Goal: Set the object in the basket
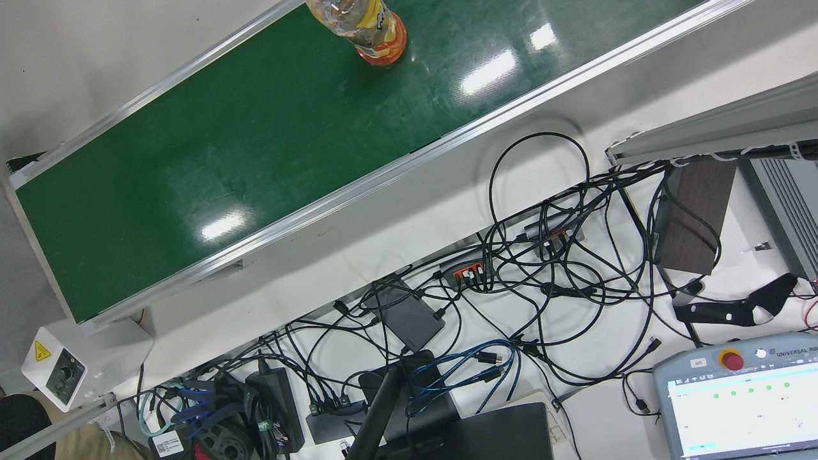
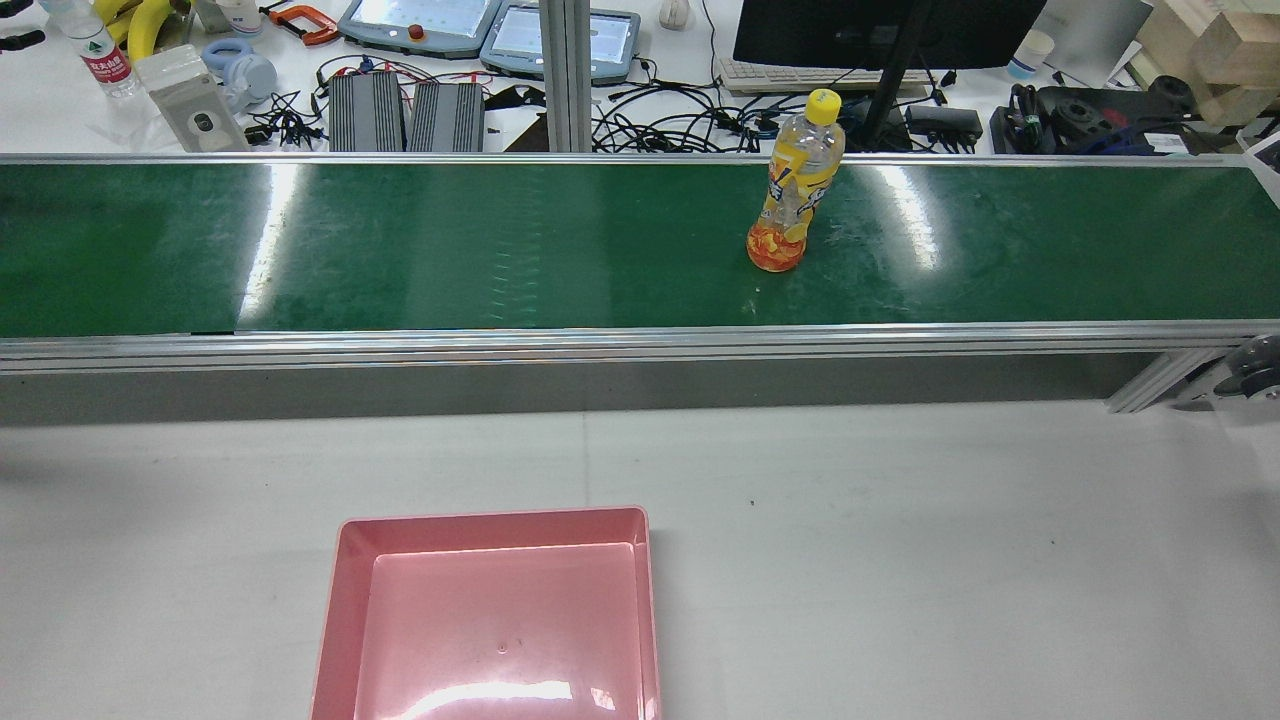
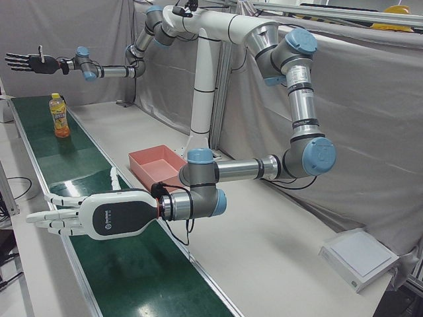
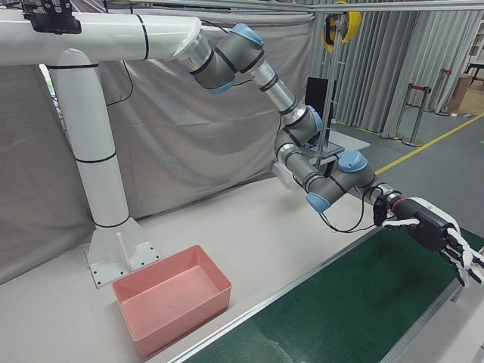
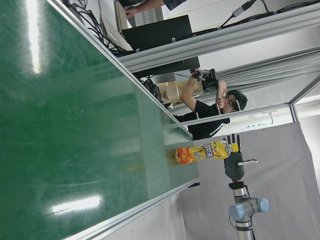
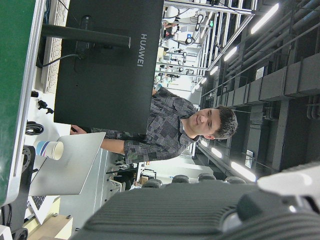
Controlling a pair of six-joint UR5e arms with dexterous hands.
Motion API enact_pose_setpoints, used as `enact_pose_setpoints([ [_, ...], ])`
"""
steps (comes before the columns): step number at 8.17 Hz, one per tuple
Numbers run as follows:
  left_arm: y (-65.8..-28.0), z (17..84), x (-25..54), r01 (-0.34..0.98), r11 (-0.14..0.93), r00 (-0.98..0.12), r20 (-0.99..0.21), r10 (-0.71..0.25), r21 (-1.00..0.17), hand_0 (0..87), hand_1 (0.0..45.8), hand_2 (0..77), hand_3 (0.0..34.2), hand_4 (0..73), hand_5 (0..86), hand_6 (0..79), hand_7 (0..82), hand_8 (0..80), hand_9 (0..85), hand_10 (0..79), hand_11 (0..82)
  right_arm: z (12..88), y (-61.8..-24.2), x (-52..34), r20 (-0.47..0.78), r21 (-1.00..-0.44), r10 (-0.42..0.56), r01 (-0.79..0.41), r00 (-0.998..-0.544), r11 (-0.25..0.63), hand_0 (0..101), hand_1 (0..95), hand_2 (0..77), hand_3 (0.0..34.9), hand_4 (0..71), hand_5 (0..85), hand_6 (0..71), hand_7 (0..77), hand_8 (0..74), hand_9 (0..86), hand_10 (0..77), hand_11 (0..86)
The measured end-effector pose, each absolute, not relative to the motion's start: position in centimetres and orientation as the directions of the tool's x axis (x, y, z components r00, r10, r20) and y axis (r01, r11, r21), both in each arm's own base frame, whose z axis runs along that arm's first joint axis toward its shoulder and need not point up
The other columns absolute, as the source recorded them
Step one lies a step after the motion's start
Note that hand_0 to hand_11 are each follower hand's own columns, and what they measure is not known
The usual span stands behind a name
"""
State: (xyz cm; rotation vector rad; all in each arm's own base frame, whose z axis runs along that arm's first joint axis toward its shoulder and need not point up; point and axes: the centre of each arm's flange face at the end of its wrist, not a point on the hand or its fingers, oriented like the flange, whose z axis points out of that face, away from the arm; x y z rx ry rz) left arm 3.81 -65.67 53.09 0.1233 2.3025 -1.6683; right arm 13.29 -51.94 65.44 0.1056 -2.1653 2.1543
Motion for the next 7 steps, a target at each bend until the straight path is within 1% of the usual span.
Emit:
enact_pose_setpoints([
  [7,-65.69,53.14,4.16,0.24,0.325,-0.952,-0.288,-0.107,-0.915,48.0,8.7,0.0,0.0,18.0,22.4,0.5,0.5,6.5,12.0,10.9,16.9,65.44,-51.94,13.28,0.109,-0.994,0.011,-0.109,-0.994,0.006,0,0.0,0.5,0.3,0.0,0.0,0.0,0.5,0.0,0.0,0.0,0.0],
])
